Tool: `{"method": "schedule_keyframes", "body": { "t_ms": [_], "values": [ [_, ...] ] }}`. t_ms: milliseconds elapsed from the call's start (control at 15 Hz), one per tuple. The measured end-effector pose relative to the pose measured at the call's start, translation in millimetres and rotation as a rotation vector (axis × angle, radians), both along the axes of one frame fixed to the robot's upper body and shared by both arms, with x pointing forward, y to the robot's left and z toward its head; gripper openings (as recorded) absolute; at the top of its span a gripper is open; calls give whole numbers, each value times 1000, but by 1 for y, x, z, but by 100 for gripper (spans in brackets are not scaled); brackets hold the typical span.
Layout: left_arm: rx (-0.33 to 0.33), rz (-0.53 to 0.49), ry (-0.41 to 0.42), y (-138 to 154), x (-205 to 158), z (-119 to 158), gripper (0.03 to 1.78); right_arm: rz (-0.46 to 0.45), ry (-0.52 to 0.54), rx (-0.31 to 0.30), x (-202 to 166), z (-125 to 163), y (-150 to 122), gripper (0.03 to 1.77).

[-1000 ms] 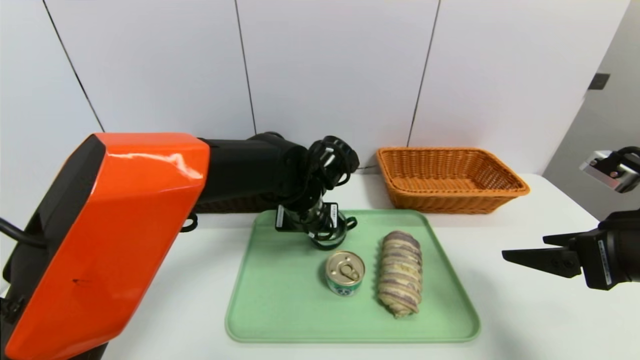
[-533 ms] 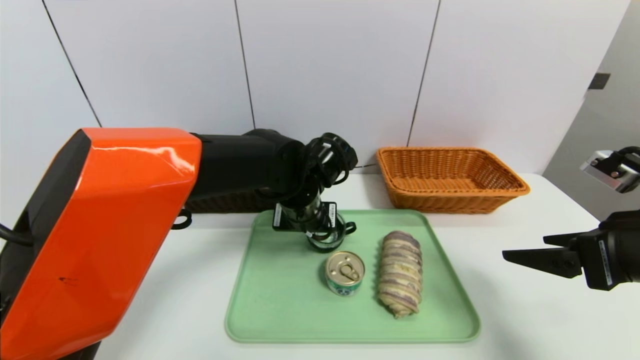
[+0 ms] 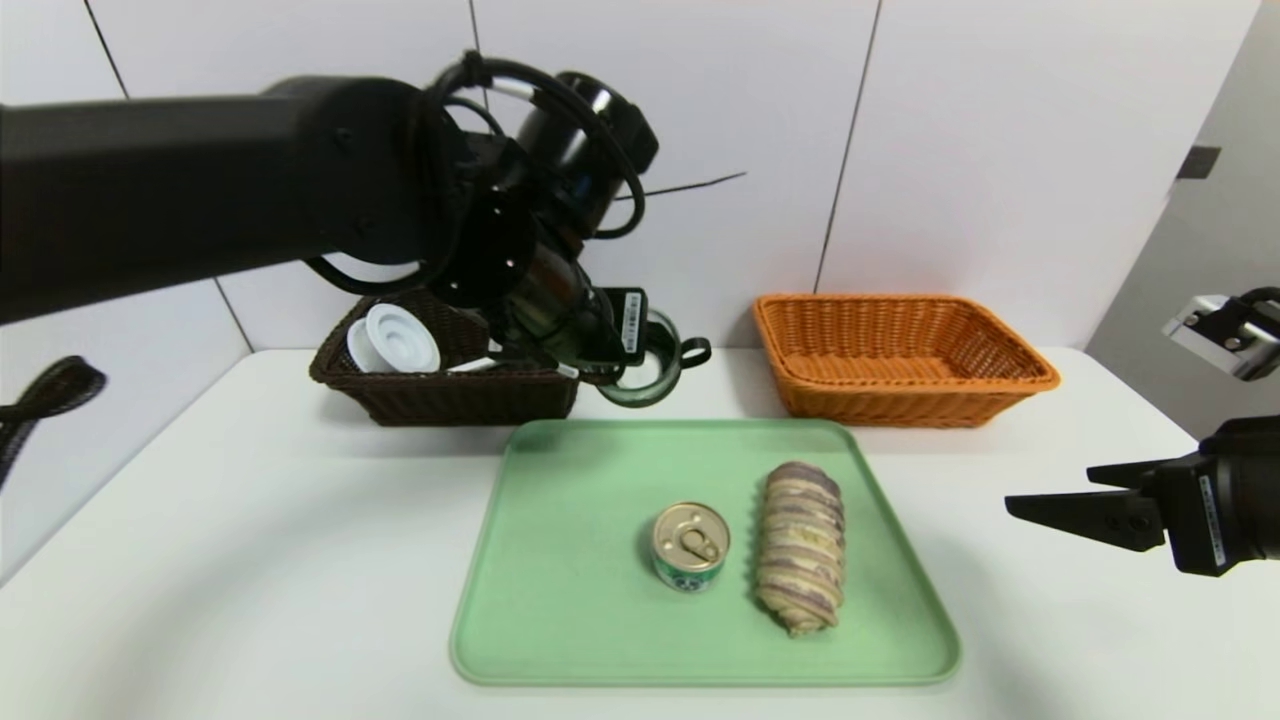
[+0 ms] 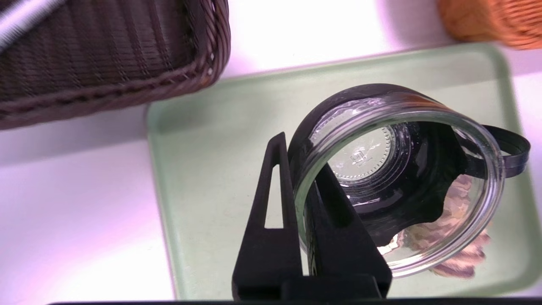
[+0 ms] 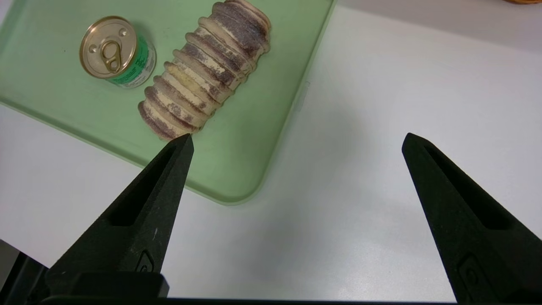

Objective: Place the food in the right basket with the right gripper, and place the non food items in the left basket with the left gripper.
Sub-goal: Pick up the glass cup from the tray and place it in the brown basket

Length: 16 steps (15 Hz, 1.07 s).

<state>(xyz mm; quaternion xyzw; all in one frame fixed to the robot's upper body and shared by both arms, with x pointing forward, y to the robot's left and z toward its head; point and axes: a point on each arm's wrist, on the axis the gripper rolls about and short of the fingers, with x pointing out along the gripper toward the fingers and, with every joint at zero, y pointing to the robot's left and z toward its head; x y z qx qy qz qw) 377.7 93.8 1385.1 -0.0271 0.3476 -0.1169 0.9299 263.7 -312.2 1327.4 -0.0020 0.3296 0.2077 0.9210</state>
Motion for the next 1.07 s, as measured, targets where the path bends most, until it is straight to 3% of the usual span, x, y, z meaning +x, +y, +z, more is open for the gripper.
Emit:
{"method": "schedule_keyframes", "body": {
  "t_ms": [267,533,800,1067],
  "values": [
    [0,7,-124,33,-2,34,12,3,-2,0,0,1,0,170],
    [70,110,-208,86,36,39,12,3,-8,0,0,0,0,170],
    [135,209,-200,120,84,12,12,3,-7,1,0,0,0,170],
    [162,268,-156,134,122,-26,12,3,-5,1,-1,0,1,170]
  ]
}}
